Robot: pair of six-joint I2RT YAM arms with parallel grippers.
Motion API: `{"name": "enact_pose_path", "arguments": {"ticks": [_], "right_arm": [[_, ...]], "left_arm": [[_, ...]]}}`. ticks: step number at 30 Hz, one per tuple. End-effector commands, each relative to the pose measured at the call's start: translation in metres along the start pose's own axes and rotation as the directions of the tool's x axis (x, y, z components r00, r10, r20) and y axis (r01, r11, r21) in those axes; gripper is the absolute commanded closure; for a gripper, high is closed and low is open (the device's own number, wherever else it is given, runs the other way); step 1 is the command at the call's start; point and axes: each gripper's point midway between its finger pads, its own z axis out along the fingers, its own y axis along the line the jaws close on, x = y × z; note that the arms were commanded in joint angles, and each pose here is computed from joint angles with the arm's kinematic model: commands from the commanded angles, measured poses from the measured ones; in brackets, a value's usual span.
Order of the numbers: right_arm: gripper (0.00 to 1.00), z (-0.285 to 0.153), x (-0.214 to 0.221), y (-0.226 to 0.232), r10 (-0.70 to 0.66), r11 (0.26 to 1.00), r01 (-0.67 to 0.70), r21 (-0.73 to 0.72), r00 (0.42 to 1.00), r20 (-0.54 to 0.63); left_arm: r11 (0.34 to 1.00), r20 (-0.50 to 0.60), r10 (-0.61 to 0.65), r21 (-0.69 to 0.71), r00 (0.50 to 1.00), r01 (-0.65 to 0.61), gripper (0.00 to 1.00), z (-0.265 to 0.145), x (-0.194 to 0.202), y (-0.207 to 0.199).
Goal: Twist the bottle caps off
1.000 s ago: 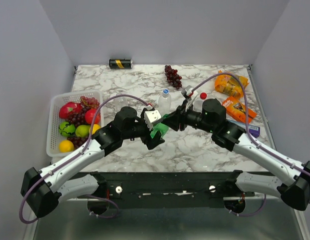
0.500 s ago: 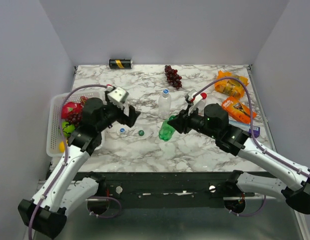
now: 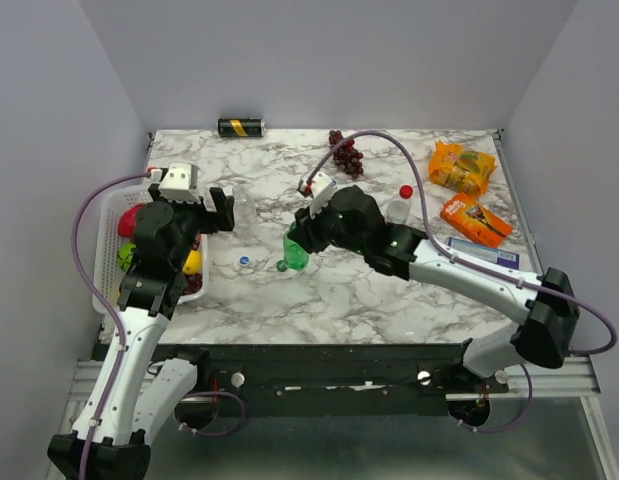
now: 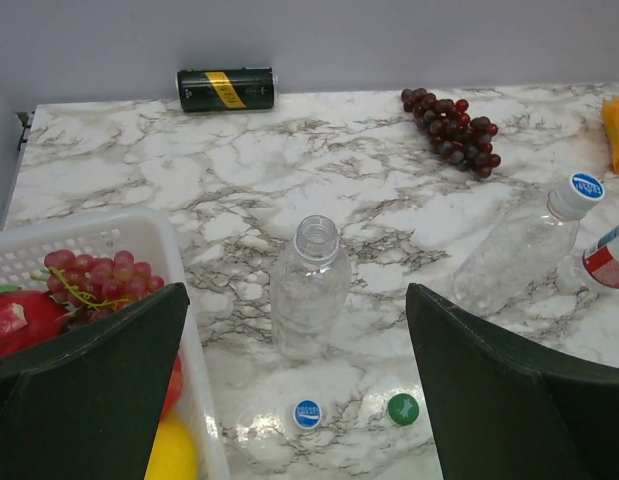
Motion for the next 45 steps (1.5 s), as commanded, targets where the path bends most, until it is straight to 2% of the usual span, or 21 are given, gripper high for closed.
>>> {"name": "enact_pose_path", "arguments": {"ticks": [1, 7, 16, 18, 23, 36, 44, 45], "right_arm": [[0.99, 0.038, -0.035, -0.011, -0.073, 0.995, 0.068, 0.073, 0.995, 0.071], [0.99, 0.089, -0.022, -0.026, -0.118, 0.983, 0.114, 0.144, 0.993, 0.016], [0.99, 0.121, -0.009, -0.058, -0.088, 0.973, 0.087, 0.213, 0.996, -0.004], [0.99, 0.129, -0.011, -0.061, -0.086, 0.971, 0.078, 0.225, 0.996, 0.025], [0.99, 0.140, -0.001, -0.072, -0.037, 0.964, 0.027, 0.266, 0.999, 0.035], [0.99, 0.152, 0.011, -0.071, -0.004, 0.966, -0.021, 0.257, 0.995, 0.096], [0.99, 0.153, 0.032, -0.076, -0.020, 0.960, 0.007, 0.280, 0.999, 0.042], [0.97, 0.152, 0.032, -0.076, -0.024, 0.961, 0.012, 0.278, 0.999, 0.039]], "left_arm": [[0.999, 0.031, -0.042, -0.024, 0.999, 0.043, 0.01, 0.001, -0.006, 0.003], [0.999, 0.015, -0.036, -0.003, 0.999, 0.036, 0.01, 0.002, -0.002, 0.000], [1.000, 0.030, -0.025, -0.001, 0.999, 0.025, 0.01, -0.001, -0.005, 0.000], [0.999, 0.022, -0.025, 0.023, 0.999, 0.025, 0.01, -0.001, -0.003, -0.004], [0.999, 0.011, -0.028, 0.027, 1.000, 0.028, 0.01, 0.001, -0.001, -0.005], [0.999, -0.003, -0.028, 0.027, 1.000, 0.028, 0.01, 0.004, 0.003, -0.005], [0.999, -0.016, -0.028, 0.033, 0.999, 0.029, 0.01, 0.006, 0.006, -0.006], [0.999, -0.016, -0.028, 0.033, 0.999, 0.029, 0.01, 0.007, 0.006, -0.006]]}}
